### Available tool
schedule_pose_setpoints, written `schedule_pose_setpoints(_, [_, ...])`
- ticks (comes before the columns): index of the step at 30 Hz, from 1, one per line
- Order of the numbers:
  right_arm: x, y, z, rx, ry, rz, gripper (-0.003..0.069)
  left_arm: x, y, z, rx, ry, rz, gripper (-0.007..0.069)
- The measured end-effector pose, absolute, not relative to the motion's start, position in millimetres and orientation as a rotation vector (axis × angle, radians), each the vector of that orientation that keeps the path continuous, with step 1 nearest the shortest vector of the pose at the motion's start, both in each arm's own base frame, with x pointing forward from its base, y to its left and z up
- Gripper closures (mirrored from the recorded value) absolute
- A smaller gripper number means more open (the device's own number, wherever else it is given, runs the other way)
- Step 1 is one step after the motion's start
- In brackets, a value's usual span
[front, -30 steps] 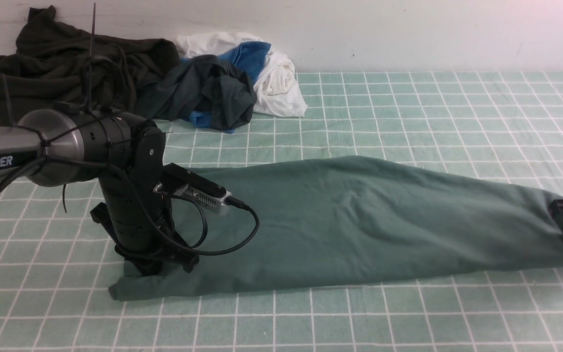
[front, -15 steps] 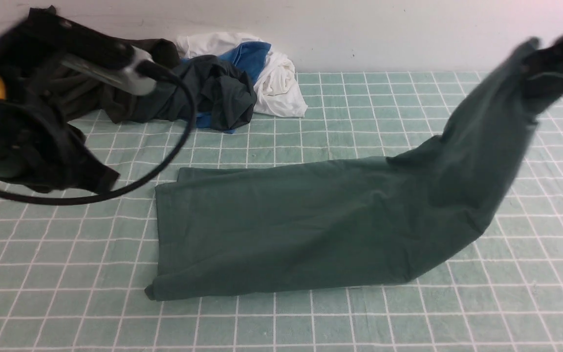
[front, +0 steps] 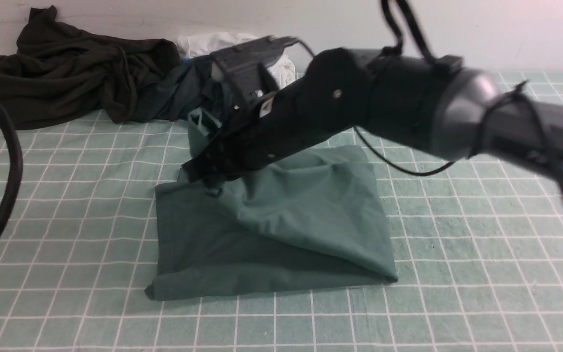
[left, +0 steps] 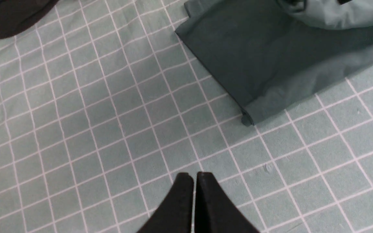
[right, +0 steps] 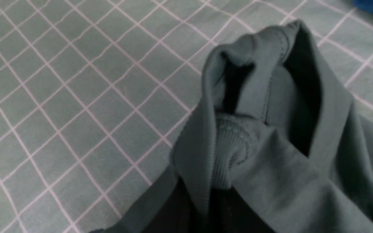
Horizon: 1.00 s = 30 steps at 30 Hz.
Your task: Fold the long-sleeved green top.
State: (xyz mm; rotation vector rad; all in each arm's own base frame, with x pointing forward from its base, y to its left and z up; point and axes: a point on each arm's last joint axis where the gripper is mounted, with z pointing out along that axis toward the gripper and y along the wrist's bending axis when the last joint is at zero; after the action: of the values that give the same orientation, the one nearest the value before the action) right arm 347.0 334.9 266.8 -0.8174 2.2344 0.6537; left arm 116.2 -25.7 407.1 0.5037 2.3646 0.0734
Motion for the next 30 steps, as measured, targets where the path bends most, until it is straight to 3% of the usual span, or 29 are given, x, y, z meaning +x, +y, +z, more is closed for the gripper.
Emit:
schedule_pose_setpoints(2, [351,341,262,-0.818,2.250,0.673,0.0542,114,-25,400,0.503,2.378,0.073,0.0626])
schedule_pose_setpoints(5, [354,347,267,-0.854,2.292,0.712,0.0384,100,-20,373,0.484,2.385,0.077,0.0626])
schedule_pose_setpoints(6, [354,347,267,-0.853,2.293,0.714,0.0375,99,-19,371,0.483,2.385,0.076,0.0626])
schedule_pose_setpoints(7, [351,345,284,-0.898,2.309,0.733,0.0296,88,-15,356,0.467,2.383,0.081,0.0626])
schedule_pose_setpoints(9, [347,339,302,-0.944,2.329,0.741,0.0239,77,-11,342,0.438,2.373,0.078,0.0626])
schedule_pose_setpoints(12, [340,319,334,-1.033,2.364,0.712,0.0208,60,-5,324,0.342,2.322,0.044,0.0626])
schedule_pose_setpoints(14, [338,305,355,-1.041,2.330,0.664,0.0218,53,-2,315,0.285,2.270,0.022,0.0626])
schedule_pose_setpoints(19, [311,264,398,-1.033,2.278,0.539,0.0346,34,4,301,0.203,2.094,-0.036,0.0626])
schedule_pose_setpoints(27, [237,202,410,-1.042,2.278,0.497,0.0607,21,8,300,0.187,2.012,-0.048,0.0626])
schedule_pose_setpoints(30, [213,180,414,-0.988,2.205,0.492,0.0655,21,8,300,0.186,2.012,-0.049,0.0626])
